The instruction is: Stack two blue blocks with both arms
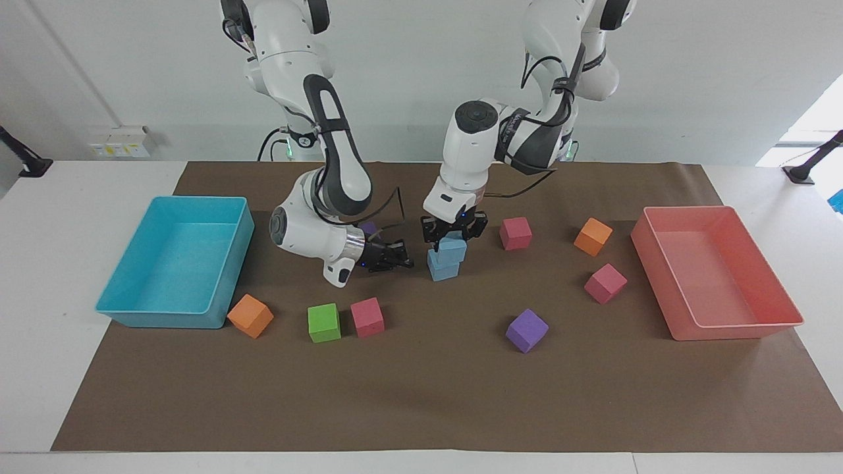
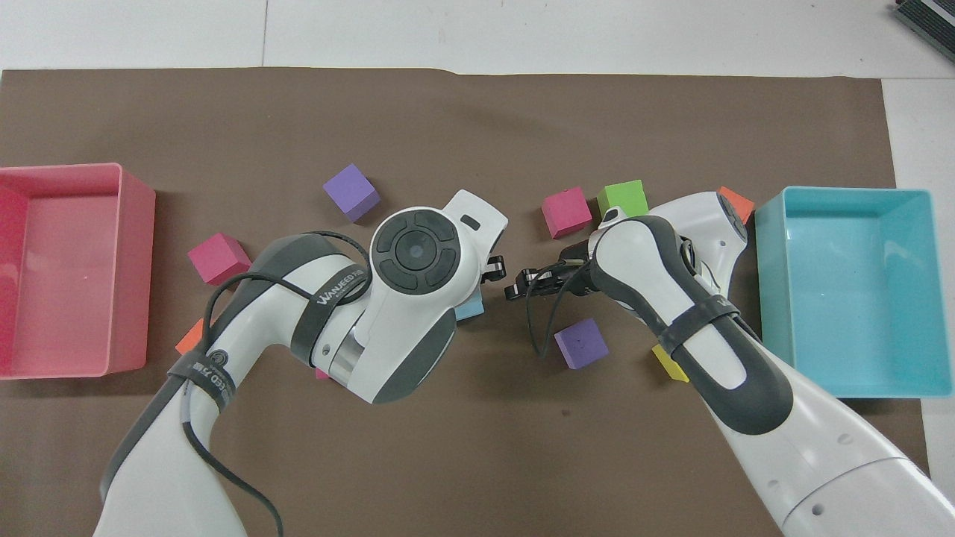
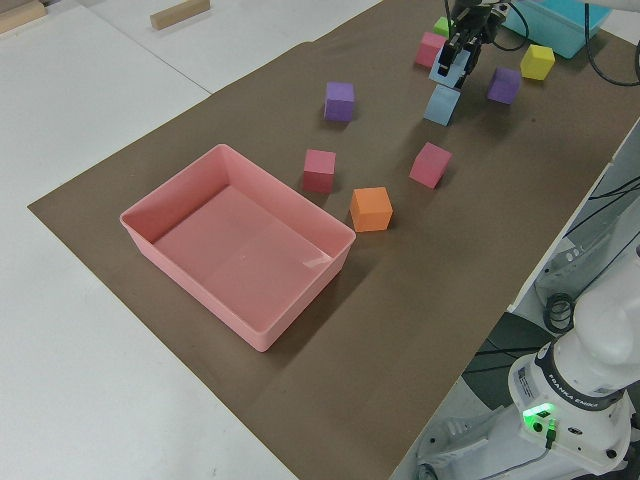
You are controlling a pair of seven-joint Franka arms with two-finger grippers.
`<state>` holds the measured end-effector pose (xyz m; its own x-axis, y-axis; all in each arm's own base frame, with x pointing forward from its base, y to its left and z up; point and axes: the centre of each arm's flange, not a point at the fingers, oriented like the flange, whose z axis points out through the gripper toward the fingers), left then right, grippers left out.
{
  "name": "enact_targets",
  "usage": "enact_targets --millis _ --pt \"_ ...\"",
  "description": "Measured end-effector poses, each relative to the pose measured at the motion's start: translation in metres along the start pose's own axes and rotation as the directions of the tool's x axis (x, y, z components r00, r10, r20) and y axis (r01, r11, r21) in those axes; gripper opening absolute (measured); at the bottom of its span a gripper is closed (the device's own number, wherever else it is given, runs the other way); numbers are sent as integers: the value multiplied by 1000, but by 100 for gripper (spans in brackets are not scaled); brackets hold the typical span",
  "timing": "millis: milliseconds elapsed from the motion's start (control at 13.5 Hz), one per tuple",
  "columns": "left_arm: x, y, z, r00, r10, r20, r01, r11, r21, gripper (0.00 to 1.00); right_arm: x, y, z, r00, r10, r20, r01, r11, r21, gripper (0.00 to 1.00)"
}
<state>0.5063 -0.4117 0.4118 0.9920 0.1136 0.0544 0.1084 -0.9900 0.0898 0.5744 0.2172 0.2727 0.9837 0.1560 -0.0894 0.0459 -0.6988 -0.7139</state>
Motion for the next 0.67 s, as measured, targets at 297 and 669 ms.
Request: enact_targets --millis 297,669 --pt "-4 0 13 1000 4 10 -4 1000 9 60 0 0 0 1000 5 -4 -5 1000 8 1" --pt "-12 1 23 1000 11 20 -11 1000 19 60 0 0 0 1000 6 -4 -5 1000 8 1"
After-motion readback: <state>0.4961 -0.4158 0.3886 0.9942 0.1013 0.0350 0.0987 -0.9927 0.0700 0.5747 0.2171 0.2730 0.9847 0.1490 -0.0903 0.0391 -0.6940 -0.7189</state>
